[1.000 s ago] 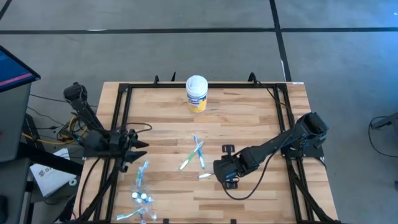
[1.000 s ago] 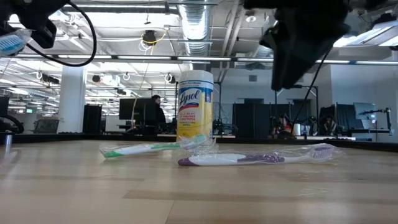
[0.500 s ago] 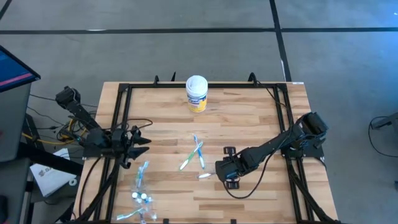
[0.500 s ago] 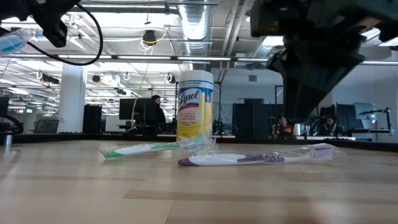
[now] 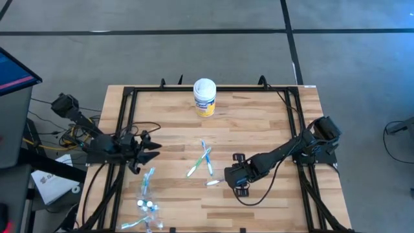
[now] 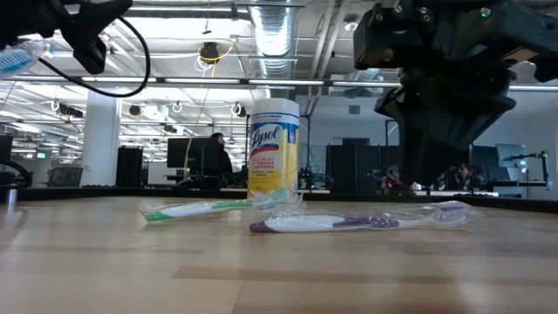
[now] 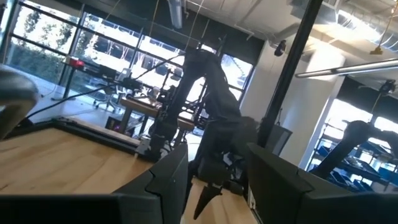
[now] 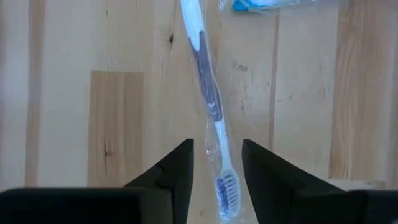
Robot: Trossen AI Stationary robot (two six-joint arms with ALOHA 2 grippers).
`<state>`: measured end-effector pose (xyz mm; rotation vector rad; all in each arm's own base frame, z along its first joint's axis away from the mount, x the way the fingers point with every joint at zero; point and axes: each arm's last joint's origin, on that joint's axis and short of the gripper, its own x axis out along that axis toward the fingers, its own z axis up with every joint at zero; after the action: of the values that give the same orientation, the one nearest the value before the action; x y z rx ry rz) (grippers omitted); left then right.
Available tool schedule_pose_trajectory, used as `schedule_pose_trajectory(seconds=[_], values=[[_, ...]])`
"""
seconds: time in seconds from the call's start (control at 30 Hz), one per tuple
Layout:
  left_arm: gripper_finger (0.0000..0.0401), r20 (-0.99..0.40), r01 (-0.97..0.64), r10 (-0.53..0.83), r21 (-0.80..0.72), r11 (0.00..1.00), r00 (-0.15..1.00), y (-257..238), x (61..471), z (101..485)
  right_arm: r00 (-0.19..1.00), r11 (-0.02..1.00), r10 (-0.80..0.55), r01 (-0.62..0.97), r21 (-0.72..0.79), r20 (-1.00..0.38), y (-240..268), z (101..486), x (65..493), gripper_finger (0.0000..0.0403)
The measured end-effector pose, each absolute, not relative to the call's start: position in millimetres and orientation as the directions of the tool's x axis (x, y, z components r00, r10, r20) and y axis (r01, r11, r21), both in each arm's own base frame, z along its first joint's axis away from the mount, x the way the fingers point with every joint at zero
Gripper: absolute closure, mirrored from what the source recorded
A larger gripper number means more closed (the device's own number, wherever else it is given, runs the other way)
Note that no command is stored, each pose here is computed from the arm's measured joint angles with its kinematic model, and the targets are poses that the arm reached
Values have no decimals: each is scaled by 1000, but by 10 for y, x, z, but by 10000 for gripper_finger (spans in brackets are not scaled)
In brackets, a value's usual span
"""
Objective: Pick & Place toothbrushing station
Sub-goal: Put the purple toothbrush into the transparent organizer
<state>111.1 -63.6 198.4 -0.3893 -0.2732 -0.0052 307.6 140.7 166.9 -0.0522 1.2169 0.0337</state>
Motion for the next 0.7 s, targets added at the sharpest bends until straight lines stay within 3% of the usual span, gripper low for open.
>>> schedule_pose_trajectory(seconds=[0.7], values=[[248,223,29,48,-331,943,974,-721,1451,2153,227,996,-12,-85,-31,-974,1427,1271,3186,272]])
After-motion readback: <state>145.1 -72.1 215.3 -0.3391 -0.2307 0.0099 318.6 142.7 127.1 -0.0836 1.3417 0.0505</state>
